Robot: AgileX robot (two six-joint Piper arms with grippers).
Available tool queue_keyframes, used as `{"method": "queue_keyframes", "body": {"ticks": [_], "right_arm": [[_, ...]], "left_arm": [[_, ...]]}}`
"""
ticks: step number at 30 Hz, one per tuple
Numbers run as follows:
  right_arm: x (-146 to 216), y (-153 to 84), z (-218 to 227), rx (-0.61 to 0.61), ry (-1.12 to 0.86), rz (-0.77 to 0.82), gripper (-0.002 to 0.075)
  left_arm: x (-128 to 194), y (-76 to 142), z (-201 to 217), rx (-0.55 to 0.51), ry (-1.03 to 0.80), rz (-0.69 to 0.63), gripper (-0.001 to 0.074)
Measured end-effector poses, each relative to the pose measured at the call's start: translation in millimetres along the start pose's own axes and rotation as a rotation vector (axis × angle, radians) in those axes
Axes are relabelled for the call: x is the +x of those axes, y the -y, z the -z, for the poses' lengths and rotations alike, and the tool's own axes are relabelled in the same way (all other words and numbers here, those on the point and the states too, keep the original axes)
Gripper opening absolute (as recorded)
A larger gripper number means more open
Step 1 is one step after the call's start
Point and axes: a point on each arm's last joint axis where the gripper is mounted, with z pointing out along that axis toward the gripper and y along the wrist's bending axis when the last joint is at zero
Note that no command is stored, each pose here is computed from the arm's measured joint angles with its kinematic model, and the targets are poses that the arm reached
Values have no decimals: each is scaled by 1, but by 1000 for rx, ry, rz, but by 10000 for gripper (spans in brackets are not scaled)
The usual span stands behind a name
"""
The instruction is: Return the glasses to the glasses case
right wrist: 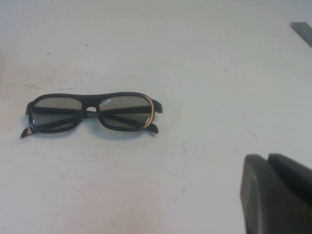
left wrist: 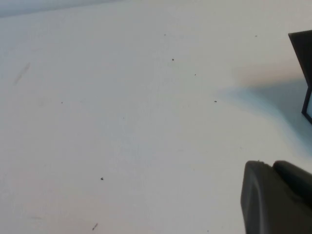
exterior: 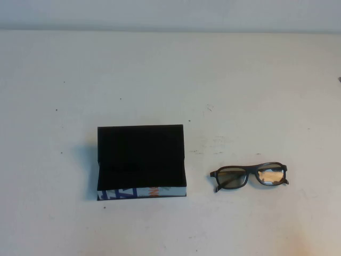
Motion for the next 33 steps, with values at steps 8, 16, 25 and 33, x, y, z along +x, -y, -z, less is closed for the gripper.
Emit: {"method": "queue_keyframes", "body": {"ticks": [8,16,25,33], "right_arm": [[0,0,0,-2,1,-6,-12],[-3,-2,0,-22,35,-90,-12],[-4,-3,0,-34,43,-130,-13],[-4,-3,0,-34,43,-131,-13]], "left_arm": [[0,0,0,0,0,0,-1],[0,0,0,0,0,0,-1],[0,0,0,0,0,0,-1],[0,0,0,0,0,0,-1]]}}
